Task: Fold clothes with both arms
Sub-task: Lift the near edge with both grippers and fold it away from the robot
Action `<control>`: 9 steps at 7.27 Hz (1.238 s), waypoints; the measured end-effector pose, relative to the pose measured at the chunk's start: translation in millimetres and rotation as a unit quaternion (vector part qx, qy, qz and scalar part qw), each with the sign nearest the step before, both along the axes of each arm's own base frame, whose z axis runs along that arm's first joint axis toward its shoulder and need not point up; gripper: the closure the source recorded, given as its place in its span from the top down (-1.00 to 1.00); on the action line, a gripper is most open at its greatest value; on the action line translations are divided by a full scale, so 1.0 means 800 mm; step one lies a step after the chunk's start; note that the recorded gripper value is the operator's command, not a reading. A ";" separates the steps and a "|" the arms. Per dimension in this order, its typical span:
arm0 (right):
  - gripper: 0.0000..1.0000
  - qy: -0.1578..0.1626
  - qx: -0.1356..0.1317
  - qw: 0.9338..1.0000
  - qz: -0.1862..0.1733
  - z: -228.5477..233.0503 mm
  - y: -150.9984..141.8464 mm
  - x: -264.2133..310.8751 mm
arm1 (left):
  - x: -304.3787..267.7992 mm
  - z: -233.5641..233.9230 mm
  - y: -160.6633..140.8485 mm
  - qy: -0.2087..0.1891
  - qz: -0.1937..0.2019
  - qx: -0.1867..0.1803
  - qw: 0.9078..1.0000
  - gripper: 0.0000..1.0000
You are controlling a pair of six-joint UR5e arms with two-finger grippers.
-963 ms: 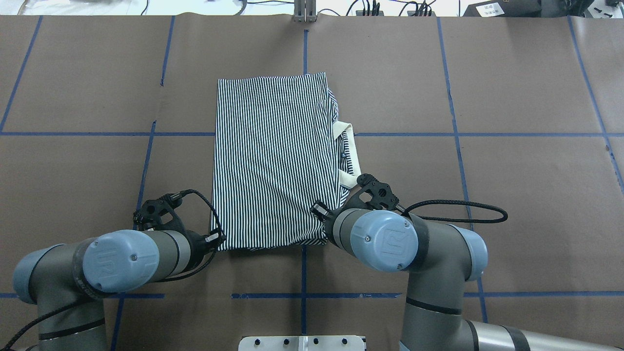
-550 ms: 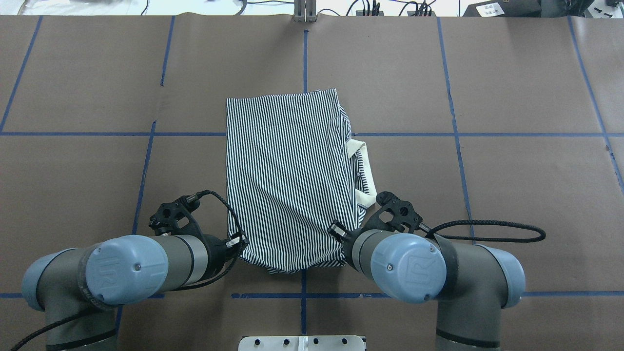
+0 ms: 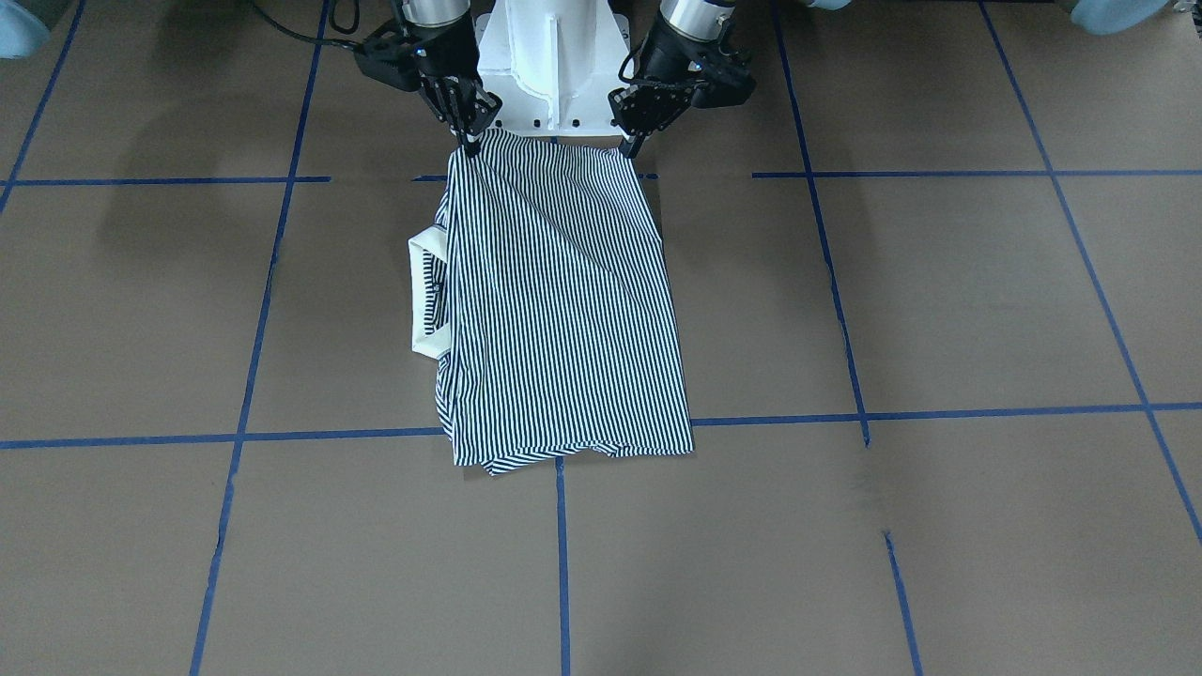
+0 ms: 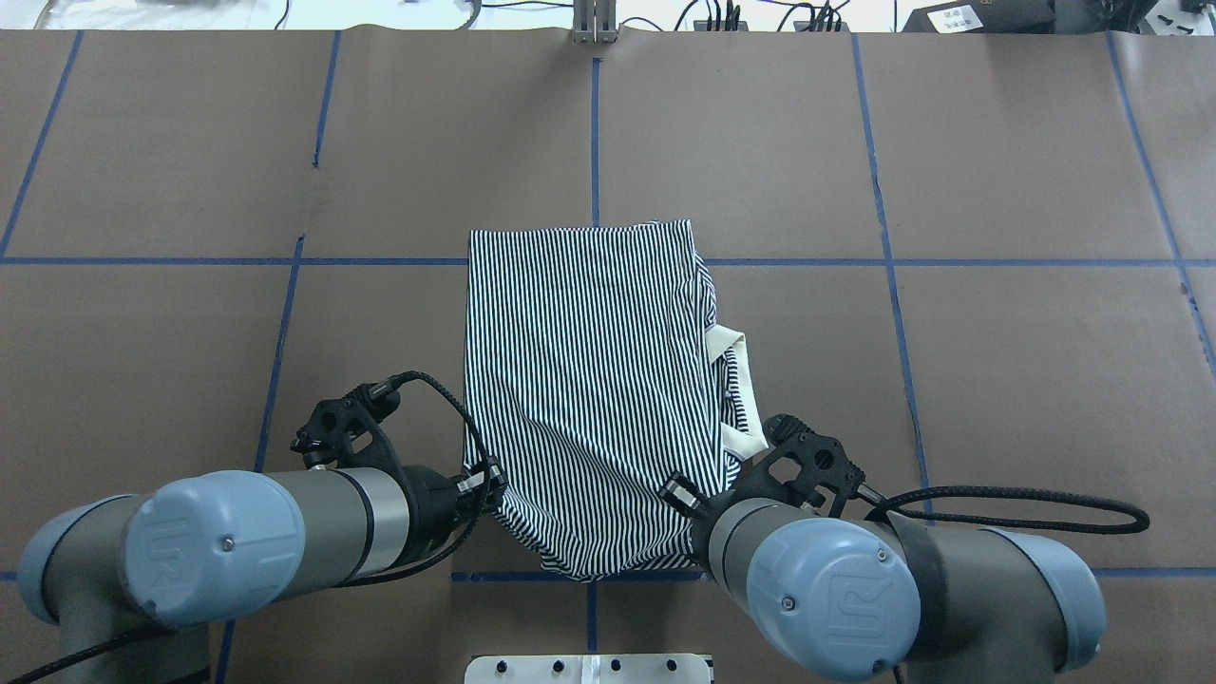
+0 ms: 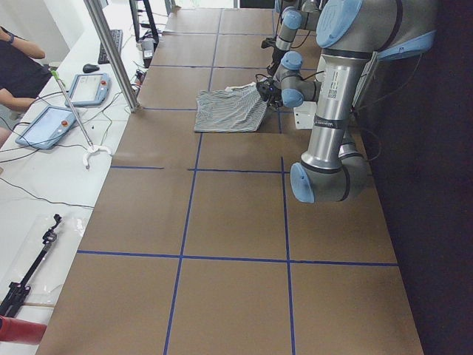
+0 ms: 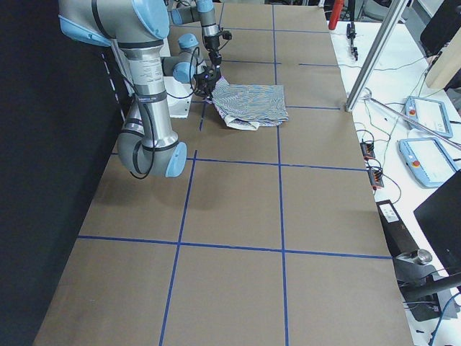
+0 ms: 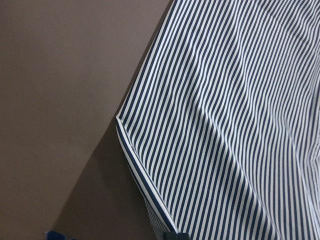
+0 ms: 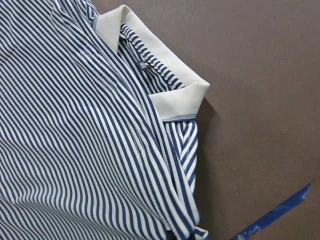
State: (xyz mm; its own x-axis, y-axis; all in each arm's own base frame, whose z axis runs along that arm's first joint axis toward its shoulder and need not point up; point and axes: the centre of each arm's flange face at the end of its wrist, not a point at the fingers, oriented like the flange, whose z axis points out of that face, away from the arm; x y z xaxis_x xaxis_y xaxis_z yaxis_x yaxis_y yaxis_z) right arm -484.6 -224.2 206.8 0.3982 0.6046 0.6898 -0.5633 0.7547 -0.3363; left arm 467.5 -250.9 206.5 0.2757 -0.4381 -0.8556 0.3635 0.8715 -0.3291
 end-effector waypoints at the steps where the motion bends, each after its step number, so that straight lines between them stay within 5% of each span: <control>1: -1.00 0.001 0.005 1.000 0.009 -0.006 -0.018 0.008 | -0.015 -0.005 -0.015 0.001 -0.007 0.014 1.000 -1.00; 4: -1.00 0.015 0.027 0.999 0.043 -0.028 -0.133 0.024 | -0.060 0.002 -0.093 -0.026 -0.047 0.061 0.997 -1.00; 9: -1.00 -0.005 -0.002 0.998 0.063 -0.024 -0.323 -0.015 | -0.031 0.034 -0.228 -0.101 -0.087 0.097 0.986 -1.00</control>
